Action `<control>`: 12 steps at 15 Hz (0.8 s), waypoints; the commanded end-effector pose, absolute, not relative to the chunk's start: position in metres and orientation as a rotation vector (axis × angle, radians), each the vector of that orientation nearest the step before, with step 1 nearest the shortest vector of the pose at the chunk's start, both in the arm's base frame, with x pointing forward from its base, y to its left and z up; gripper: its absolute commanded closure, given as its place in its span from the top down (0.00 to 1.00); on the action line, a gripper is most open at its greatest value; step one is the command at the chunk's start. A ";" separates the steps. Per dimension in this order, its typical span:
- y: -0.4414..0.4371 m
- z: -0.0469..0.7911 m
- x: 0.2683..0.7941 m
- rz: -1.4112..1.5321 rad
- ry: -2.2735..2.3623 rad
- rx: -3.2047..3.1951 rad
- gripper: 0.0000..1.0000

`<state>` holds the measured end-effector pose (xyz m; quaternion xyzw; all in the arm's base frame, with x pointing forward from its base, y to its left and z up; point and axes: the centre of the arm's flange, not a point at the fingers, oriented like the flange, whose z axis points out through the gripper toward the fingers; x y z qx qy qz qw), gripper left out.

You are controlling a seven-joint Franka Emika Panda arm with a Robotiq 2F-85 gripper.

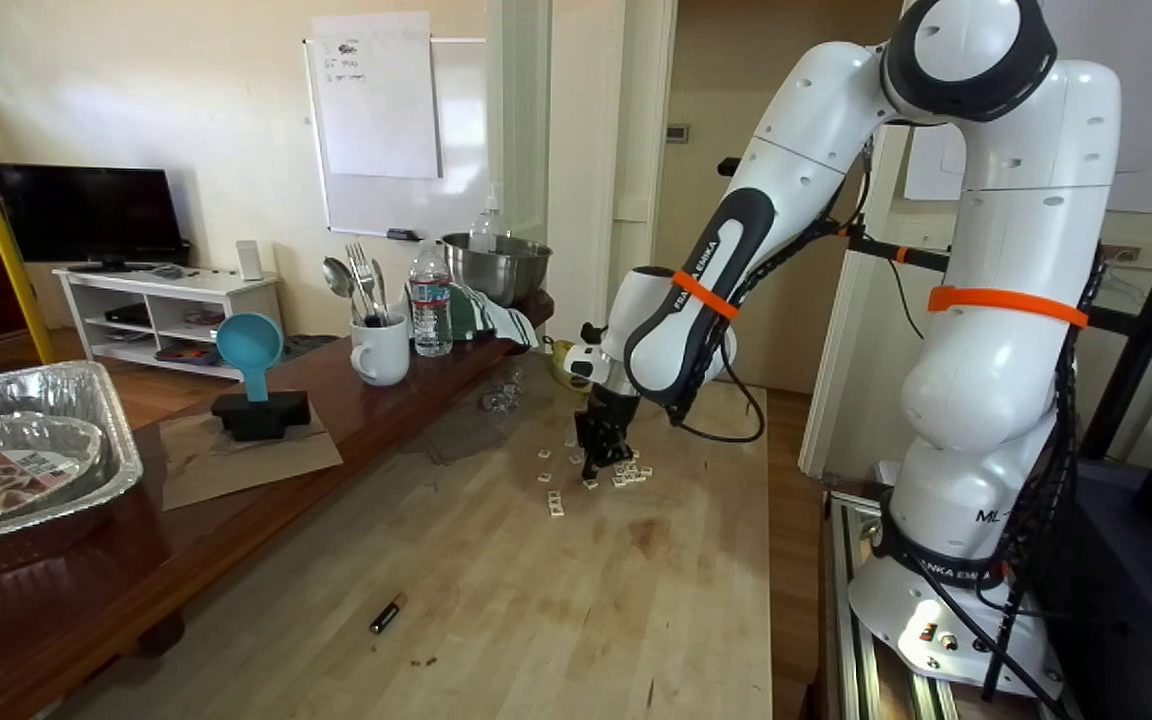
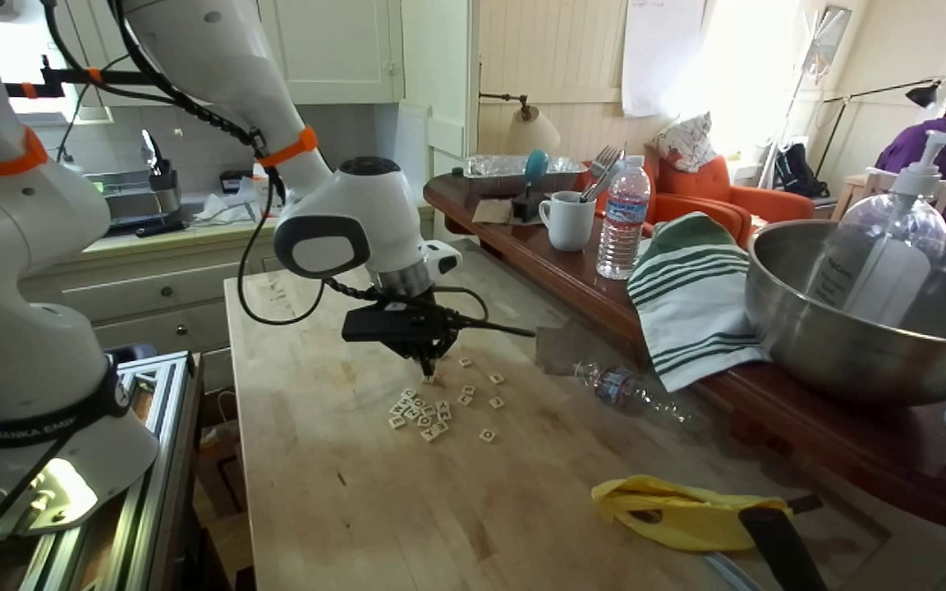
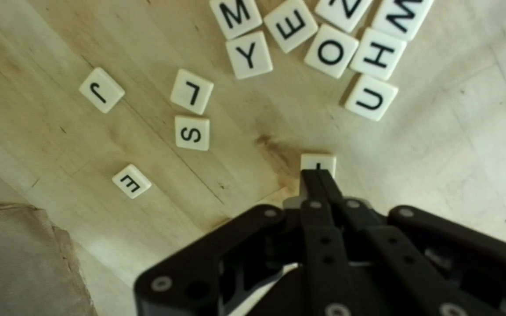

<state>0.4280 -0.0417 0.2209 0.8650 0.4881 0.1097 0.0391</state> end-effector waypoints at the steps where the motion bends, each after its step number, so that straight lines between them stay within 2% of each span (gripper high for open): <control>1: -0.049 0.219 0.420 0.302 1.559 2.595 0.00; 12: -0.039 0.207 0.436 0.297 1.539 2.609 0.00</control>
